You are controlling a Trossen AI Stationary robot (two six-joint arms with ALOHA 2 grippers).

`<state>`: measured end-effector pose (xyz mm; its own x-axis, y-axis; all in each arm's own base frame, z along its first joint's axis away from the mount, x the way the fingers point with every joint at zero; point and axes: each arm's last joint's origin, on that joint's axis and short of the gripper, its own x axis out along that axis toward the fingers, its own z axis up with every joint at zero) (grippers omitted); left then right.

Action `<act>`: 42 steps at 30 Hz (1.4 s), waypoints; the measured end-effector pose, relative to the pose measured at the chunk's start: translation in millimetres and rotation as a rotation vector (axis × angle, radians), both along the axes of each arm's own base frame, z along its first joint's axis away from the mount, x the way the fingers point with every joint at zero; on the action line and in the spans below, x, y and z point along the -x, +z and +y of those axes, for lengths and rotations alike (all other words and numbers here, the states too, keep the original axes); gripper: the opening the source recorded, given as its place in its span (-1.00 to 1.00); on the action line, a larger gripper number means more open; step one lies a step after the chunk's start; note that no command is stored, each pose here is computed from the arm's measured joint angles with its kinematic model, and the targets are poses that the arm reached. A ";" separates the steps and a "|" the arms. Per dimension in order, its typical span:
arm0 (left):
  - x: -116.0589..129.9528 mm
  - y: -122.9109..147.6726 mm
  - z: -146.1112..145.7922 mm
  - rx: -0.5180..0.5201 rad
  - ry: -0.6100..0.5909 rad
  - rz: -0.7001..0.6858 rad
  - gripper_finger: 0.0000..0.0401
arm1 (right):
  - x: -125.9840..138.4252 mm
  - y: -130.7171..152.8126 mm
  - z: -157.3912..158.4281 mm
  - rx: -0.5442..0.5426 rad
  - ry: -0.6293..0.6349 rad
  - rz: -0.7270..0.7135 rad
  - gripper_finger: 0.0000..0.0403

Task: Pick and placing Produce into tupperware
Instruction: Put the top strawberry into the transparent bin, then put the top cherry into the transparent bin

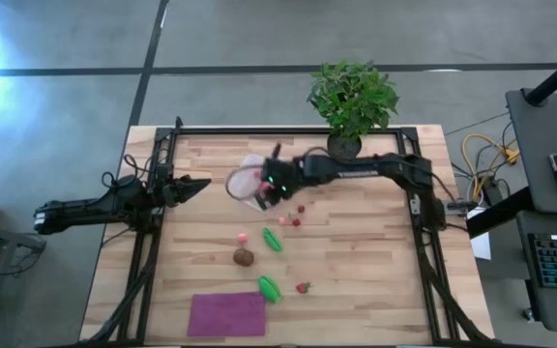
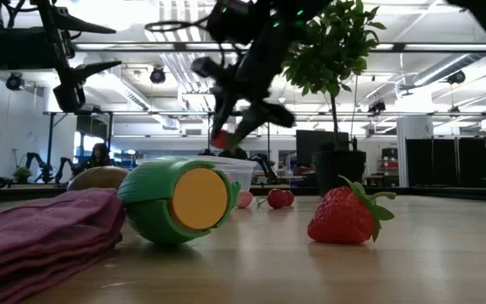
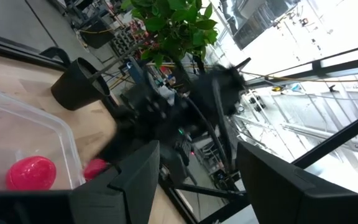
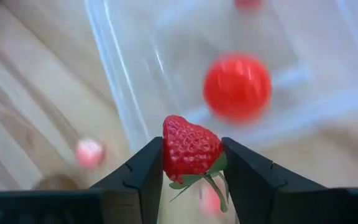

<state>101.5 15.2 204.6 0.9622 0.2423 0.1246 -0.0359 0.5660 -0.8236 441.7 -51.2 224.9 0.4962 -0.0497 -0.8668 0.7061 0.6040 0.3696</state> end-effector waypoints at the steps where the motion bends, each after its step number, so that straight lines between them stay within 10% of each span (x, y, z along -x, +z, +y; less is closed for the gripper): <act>1: 0.0 0.0 0.0 0.000 0.000 0.000 0.00 | -6.7 0.4 -6.6 -0.004 0.018 -0.012 -0.27; 13: 0.0 0.2 -0.7 -0.003 -0.024 -0.002 0.00 | -48.5 -6.8 -14.6 0.097 0.224 0.174 -0.06; 24: 0.0 0.2 -0.6 -0.003 -0.023 -0.002 0.00 | -29.3 30.0 -3.8 0.249 0.215 0.272 0.19; 42: -0.2 0.0 -0.6 -0.003 -0.023 0.001 0.00 | 2.0 0.1 49.8 0.189 0.424 0.589 0.16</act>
